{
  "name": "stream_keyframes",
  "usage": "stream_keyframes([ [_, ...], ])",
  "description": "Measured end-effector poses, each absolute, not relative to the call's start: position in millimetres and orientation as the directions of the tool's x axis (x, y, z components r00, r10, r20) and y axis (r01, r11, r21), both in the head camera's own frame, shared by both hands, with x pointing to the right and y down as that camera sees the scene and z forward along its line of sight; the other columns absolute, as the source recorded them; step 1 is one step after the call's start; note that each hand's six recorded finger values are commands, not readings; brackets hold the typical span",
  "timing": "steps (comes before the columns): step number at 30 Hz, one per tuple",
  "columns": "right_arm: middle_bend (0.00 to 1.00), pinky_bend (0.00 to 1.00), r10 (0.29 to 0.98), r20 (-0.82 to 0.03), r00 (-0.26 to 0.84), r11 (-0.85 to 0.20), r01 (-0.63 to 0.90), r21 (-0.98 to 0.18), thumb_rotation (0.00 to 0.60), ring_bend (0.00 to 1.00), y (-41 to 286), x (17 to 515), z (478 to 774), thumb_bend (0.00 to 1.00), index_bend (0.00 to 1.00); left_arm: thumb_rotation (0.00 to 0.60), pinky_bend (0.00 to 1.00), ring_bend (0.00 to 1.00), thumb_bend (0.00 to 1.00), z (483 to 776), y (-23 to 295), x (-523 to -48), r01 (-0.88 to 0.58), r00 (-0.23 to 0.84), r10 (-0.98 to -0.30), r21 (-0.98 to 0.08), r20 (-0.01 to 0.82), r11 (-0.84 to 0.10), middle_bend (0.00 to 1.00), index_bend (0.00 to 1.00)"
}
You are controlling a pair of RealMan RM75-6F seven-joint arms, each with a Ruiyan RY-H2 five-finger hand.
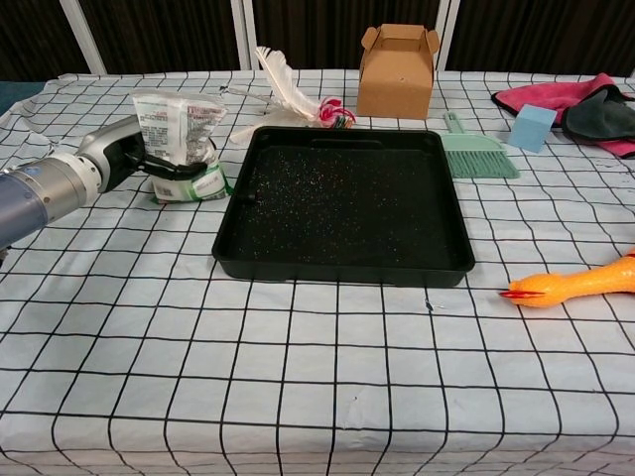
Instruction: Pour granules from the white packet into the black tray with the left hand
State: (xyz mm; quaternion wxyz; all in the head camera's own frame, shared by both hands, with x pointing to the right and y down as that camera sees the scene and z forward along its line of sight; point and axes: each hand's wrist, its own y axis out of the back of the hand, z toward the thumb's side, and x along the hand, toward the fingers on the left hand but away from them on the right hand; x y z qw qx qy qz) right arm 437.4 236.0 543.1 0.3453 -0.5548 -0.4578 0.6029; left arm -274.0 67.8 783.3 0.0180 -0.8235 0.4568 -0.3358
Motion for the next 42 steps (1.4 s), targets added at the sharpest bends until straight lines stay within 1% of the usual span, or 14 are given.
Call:
stream_keyframes([
  [4,0.08,0.17,0.924,-0.353,-0.149,-0.342,0.096,-0.935,0.600,0.17,236.1,437.8,542.9,0.22,0.15,0.600,0.60,0.46,0.54,782.6,65.6,-275.5,-0.727,0.352,-0.771,-0.363,0.531,-0.582,0.50,0.45],
  [9,0.08,0.17,0.923,-0.353,-0.150,-0.342,0.099,-0.935,0.600,0.17,236.2,437.8,542.6,0.22,0.15,0.600,0.60,0.46,0.55,782.4,63.9,-277.8,-0.709,0.340,-0.780,-0.401,0.526,-0.580,0.50,0.45],
  [13,0.08,0.17,0.924,-0.353,-0.150,-0.341,0.100,-0.935,0.600,0.17,236.1,437.7,542.4,0.22,0.15,0.600,0.61,0.47,0.55,777.1,59.7,-275.6,-0.715,0.345,-0.792,-0.406,0.504,-0.570,0.50,0.46],
  [17,0.08,0.17,0.922,-0.355,-0.153,-0.342,0.105,-0.934,0.600,0.17,236.3,438.1,542.5,0.23,0.15,0.600,0.63,0.49,0.57,764.5,49.8,-271.4,-0.715,0.365,-0.809,-0.418,0.461,-0.561,0.53,0.47],
  [19,0.08,0.17,0.922,-0.355,-0.154,-0.342,0.107,-0.934,0.600,0.17,236.5,438.2,542.2,0.23,0.15,0.600,0.64,0.51,0.59,754.6,42.5,-268.8,-0.701,0.384,-0.816,-0.439,0.432,-0.562,0.54,0.48],
  [23,0.08,0.17,0.922,-0.352,-0.158,-0.337,0.115,-0.934,0.600,0.17,236.6,438.5,541.1,0.23,0.15,0.600,0.64,0.51,0.59,736.5,30.4,-263.6,-0.644,0.428,-0.812,-0.497,0.396,-0.582,0.55,0.49],
  [26,0.08,0.17,0.922,-0.352,-0.163,-0.336,0.119,-0.934,0.600,0.17,236.6,439.2,540.7,0.23,0.16,0.600,0.64,0.51,0.59,721.2,21.5,-256.5,-0.572,0.471,-0.795,-0.554,0.381,-0.604,0.55,0.49],
  [29,0.08,0.17,0.922,-0.350,-0.167,-0.333,0.122,-0.935,0.600,0.17,236.3,440.2,540.3,0.23,0.16,0.600,0.64,0.51,0.59,706.2,13.8,-245.4,-0.478,0.515,-0.767,-0.614,0.383,-0.628,0.55,0.49],
  [33,0.08,0.17,0.920,-0.349,-0.177,-0.330,0.128,-0.935,0.600,0.17,236.5,442.4,539.9,0.23,0.16,0.600,0.64,0.51,0.59,687.0,5.6,-223.7,-0.316,0.566,-0.710,-0.686,0.419,-0.656,0.56,0.51],
  [35,0.08,0.17,0.920,-0.349,-0.180,-0.329,0.132,-0.935,0.600,0.17,236.2,443.3,539.8,0.23,0.16,0.600,0.64,0.51,0.59,679.3,3.5,-213.0,-0.249,0.581,-0.684,-0.704,0.440,-0.665,0.57,0.52],
  [38,0.08,0.17,0.918,-0.353,-0.180,-0.333,0.133,-0.933,0.600,0.17,236.2,443.7,540.6,0.23,0.16,0.600,0.64,0.51,0.59,667.7,1.5,-194.2,-0.189,0.594,-0.653,-0.708,0.469,-0.680,0.57,0.53],
  [42,0.08,0.17,0.918,-0.354,-0.181,-0.333,0.134,-0.933,0.600,0.17,235.9,444.3,540.7,0.23,0.16,0.600,0.64,0.51,0.59,661.9,-4.3,-174.3,-0.214,0.584,-0.627,-0.647,0.516,-0.732,0.57,0.53],
])
